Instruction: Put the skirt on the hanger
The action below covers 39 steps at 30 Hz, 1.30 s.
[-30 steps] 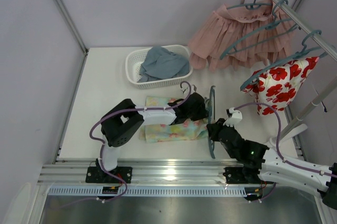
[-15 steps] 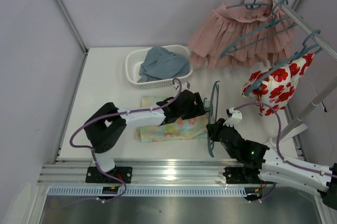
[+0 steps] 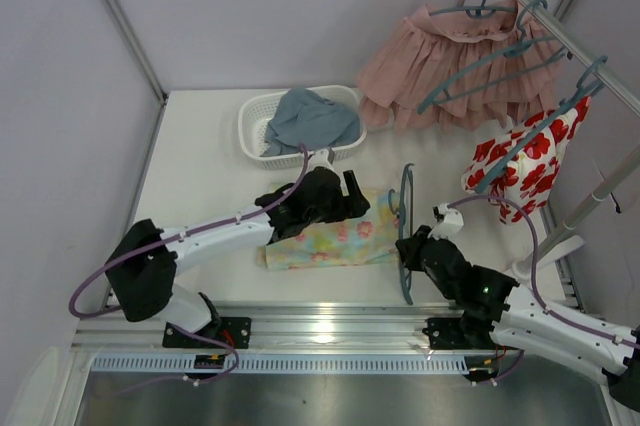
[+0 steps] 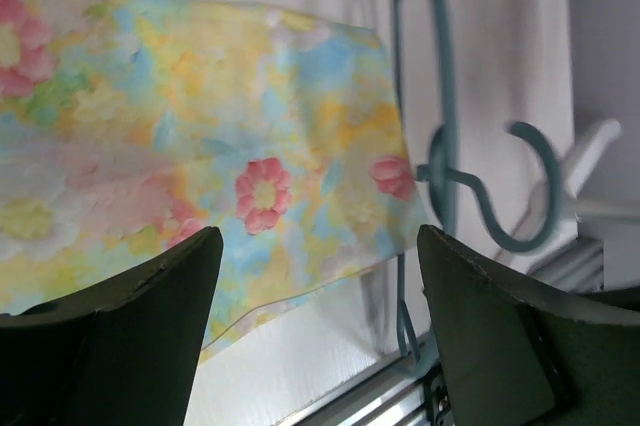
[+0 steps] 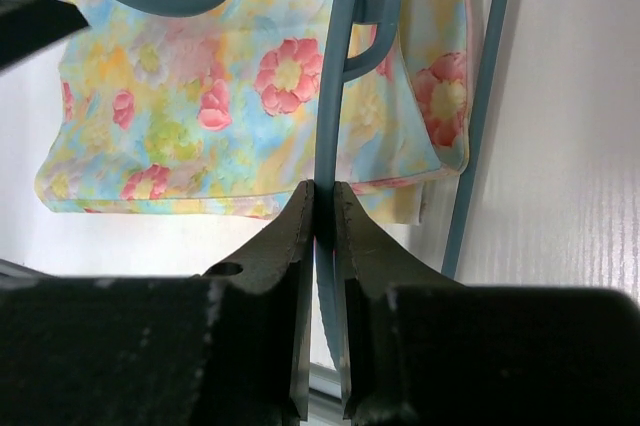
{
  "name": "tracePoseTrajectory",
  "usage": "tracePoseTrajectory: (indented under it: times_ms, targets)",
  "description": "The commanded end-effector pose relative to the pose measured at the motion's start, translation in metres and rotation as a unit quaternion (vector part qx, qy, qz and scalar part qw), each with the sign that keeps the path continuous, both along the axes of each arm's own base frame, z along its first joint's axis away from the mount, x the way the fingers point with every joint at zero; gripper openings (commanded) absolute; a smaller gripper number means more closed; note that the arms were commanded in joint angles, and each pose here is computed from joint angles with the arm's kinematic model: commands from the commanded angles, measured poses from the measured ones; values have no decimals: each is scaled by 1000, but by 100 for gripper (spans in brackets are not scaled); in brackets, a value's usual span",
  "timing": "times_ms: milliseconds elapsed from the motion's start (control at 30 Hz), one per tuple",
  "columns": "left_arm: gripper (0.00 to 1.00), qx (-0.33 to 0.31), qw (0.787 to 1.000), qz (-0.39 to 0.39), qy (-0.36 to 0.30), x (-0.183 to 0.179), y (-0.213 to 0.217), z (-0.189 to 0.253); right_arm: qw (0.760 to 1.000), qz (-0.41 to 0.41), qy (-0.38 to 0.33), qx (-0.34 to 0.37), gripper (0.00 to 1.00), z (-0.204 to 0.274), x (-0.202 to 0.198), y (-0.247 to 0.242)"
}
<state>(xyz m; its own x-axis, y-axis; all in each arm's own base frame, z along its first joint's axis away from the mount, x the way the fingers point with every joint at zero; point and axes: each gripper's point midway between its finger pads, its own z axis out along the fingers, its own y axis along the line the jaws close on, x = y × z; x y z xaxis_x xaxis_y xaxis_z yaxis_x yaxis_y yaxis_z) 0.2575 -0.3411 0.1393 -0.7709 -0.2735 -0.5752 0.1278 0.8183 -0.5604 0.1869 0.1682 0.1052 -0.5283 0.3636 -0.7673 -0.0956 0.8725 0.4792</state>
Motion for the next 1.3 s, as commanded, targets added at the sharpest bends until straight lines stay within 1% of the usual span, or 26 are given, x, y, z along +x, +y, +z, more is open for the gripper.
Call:
tracePoseTrajectory:
  times_ms: [0, 33, 100, 167, 200, 233, 300, 367, 400, 500, 533, 600, 633, 667, 700, 733, 800, 833, 867, 900, 933, 967, 1000, 1133, 1200, 1267]
  targets:
    - [84, -35, 993, -93, -63, -13, -19, 34, 999, 26, -6, 18, 0, 19, -1, 8]
    - [83, -61, 988, -112, -84, -14, -30, 47, 999, 28, -4, 16, 0, 18, 0, 8]
    - [83, -71, 981, -151, -95, -26, -47, 53, 998, 51, -4, 20, 0, 21, -1, 15]
    - [83, -69, 979, -165, -98, -31, -57, 50, 998, 58, -1, 15, 0, 19, -1, 17]
    - [83, -63, 980, -168, -87, -35, -64, 41, 998, 67, -5, 18, 0, 22, -1, 20]
    - [82, -67, 981, -162, -89, -32, -69, 45, 997, 70, -6, 18, 0, 22, -1, 21]
    - [81, -59, 986, -143, -67, -29, -75, 32, 997, 77, -10, 23, 0, 23, -1, 24]
    - [81, -41, 991, -116, -60, -20, -75, 28, 996, 80, -12, 27, 0, 24, -1, 26]
    - [81, -25, 992, -114, -51, -21, -77, 17, 996, 82, -11, 27, 0, 24, -2, 27]
    - [80, -9, 994, -90, -65, -15, -81, 20, 996, 86, -9, 30, 0, 23, -2, 31]
    - [80, -1, 995, -69, -72, -7, -82, 22, 996, 88, -8, 30, 0, 23, -2, 32]
    - [79, 14, 997, -50, -54, -5, -79, 11, 995, 90, -11, 36, 0, 26, -1, 34]
    - [77, 22, 998, -43, -48, -4, -79, 2, 995, 91, -12, 38, 0, 27, -1, 35]
    - [74, 17, 998, -27, -47, 0, -81, 6, 995, 91, -15, 41, 0, 29, 0, 36]
    - [70, 25, 999, -19, -42, 1, -79, 2, 995, 90, -14, 42, 0, 29, 0, 36]
    - [64, 26, 999, -9, -42, 3, -79, 4, 995, 89, -12, 42, 0, 29, 0, 36]
    - [58, 34, 998, 16, -49, 9, -76, 7, 995, 87, -8, 43, 0, 28, 0, 37]
    - [50, 47, 998, 22, -47, 10, -72, 5, 995, 86, -4, 44, 0, 26, 0, 37]
    - [45, 61, 997, 28, -45, 11, -69, -1, 995, 86, 0, 49, 0, 25, 0, 39]
    - [40, 62, 996, 34, -52, 15, -71, 7, 995, 86, 2, 51, 0, 24, -1, 39]
    - [30, 84, 995, 36, -43, 12, -65, 0, 995, 86, 3, 51, 0, 23, 0, 40]
    - [27, 95, 994, 36, -40, 12, -63, -5, 995, 85, 5, 52, 0, 23, 0, 41]
    - [19, 99, 994, 39, -40, 14, -63, -3, 995, 83, 7, 56, 0, 24, 0, 41]
    - [3, 126, 991, 33, -36, 9, -52, -10, 995, 77, 13, 56, 0, 25, 1, 41]
    - [0, 138, 989, 26, -37, 7, -47, -14, 996, 74, 21, 46, 6, 23, -1, 38]
    - [0, 149, 988, 21, -34, 5, -41, -19, 996, 75, 23, 39, 19, 30, -2, 36]
